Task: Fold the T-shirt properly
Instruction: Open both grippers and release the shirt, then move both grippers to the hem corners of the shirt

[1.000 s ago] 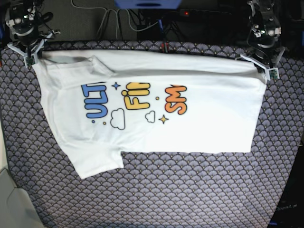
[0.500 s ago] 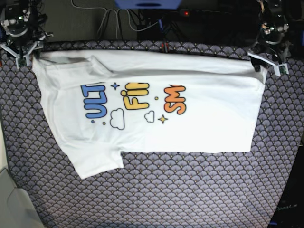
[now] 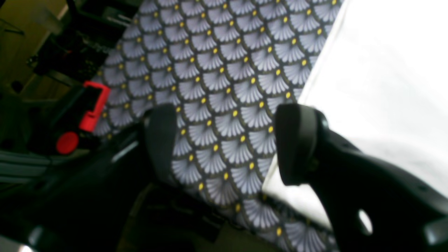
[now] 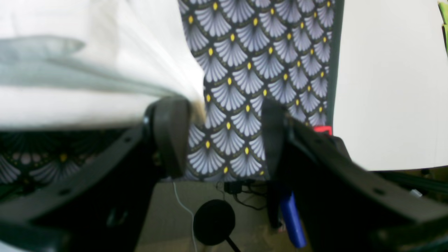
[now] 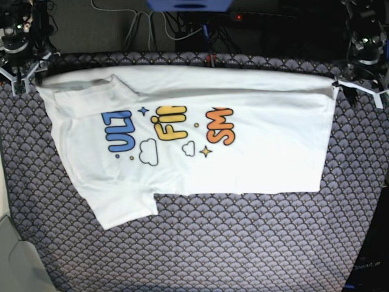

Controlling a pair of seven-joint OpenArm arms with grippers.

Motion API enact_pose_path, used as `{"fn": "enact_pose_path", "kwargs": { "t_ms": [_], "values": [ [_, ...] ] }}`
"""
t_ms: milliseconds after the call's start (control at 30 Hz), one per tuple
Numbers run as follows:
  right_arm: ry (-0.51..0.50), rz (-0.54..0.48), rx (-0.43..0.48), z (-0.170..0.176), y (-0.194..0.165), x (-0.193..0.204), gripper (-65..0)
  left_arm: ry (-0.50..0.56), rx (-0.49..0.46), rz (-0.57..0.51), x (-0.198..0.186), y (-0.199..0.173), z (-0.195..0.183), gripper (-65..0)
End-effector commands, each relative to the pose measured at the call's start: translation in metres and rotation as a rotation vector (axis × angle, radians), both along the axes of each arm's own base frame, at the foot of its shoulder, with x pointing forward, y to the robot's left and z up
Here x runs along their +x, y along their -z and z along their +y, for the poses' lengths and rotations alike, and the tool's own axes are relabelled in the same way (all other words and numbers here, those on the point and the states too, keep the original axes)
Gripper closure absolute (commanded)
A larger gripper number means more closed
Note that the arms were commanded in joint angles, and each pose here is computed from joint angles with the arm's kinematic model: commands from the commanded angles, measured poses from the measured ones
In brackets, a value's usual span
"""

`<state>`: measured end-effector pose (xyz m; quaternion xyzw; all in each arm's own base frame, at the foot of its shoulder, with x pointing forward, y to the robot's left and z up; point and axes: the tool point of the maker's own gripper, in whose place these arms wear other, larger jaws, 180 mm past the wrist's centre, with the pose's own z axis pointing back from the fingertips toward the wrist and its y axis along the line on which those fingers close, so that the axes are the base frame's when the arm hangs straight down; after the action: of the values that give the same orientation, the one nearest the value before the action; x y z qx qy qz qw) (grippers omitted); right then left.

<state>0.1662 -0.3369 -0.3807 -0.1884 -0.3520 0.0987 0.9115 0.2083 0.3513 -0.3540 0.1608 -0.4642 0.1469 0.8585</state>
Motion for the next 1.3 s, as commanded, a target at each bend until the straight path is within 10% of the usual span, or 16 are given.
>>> {"fn": "enact_pose_path", "kwargs": {
  "t_ms": [0, 733, 1067, 1267],
  "values": [
    [-0.008, -0.03, -0.029, -0.006, -0.011, 0.005, -33.7, 0.002, 0.035, -0.051, 0.01, -0.017, 0.006, -43.3],
    [0.014, 0.054, 0.005, 0.005, 0.007, -0.037, -33.7, -0.048, 0.057, -0.175, 0.04, -0.05, 0.024, -43.3],
    [-0.093, -0.225, -0.036, 0.028, -0.073, 0.061, -34.1, 0.003, -0.017, -0.28, 0.11, -0.081, 0.0, -43.3],
    [-0.231, -0.15, 0.01, 0.056, -0.081, 0.15, -34.1, 0.063, -0.123, -0.249, 0.172, -0.069, -0.027, -43.3]
  ]
}}
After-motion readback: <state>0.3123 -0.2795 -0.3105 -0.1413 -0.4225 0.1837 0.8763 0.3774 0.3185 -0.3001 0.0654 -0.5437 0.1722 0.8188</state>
